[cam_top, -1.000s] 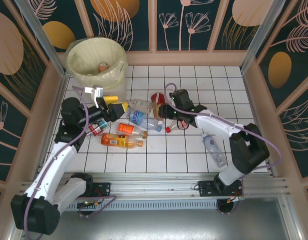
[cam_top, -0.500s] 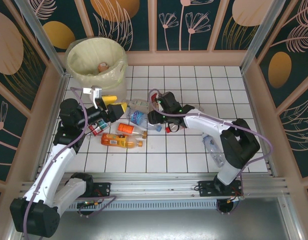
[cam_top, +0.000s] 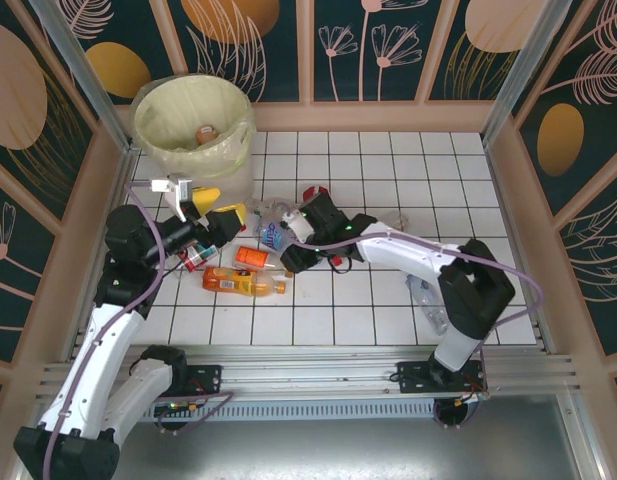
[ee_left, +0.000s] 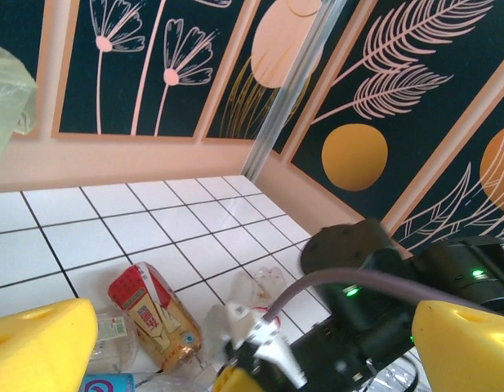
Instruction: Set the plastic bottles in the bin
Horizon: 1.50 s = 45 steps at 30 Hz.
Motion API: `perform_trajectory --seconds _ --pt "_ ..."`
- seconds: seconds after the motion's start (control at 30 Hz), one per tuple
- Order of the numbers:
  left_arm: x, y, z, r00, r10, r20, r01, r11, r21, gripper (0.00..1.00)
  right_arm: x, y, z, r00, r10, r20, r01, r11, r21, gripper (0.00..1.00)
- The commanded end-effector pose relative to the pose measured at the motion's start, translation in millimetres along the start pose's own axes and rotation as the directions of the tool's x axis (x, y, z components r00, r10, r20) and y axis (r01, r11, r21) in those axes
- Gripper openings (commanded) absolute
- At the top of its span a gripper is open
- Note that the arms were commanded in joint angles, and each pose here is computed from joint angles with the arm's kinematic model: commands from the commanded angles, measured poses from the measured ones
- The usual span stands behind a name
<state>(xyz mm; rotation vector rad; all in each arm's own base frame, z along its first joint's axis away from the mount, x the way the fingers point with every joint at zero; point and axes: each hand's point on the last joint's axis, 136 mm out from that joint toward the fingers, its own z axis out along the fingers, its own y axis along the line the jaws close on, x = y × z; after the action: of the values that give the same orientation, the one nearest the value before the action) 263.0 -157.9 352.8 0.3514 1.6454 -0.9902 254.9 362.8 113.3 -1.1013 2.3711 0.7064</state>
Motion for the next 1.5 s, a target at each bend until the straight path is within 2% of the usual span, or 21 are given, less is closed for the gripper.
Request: perform_trajectory --seconds 0.0,0.23,0.43,0.97,1.47 --pt "-10.5 -3.7 -4.8 0.999 0.046 0.021 -0.046 0.999 -0.016 0.99 0.6 7.4 15.0 0.995 -0.084 -0.052 0.083 0.996 -0.008 0.50" --pt "-4.8 3.1 -1.3 0.999 0.048 -0.005 -0.049 0.998 -0.032 0.99 0.7 3.5 39.0 0.987 -0.124 -0.101 0.128 0.991 0.036 0.47" --pt "-1.3 4.8 2.2 0.999 0.037 -0.020 -0.038 0.999 -0.022 0.99 3.4 0.9 52.8 0.978 -0.152 -0.140 0.163 0.984 0.069 0.51" --pt "-0.3 6.1 5.8 1.000 0.018 -0.020 -0.019 1.000 -0.009 0.99 15.0 4.2 77.6 0.966 -0.170 -0.192 0.181 0.983 0.042 0.62" --pt "-5.8 1.9 3.3 1.000 0.016 -0.002 -0.016 1.000 -0.005 0.99 18.3 0.9 91.9 0.962 -0.169 -0.216 0.191 0.978 0.082 0.60"
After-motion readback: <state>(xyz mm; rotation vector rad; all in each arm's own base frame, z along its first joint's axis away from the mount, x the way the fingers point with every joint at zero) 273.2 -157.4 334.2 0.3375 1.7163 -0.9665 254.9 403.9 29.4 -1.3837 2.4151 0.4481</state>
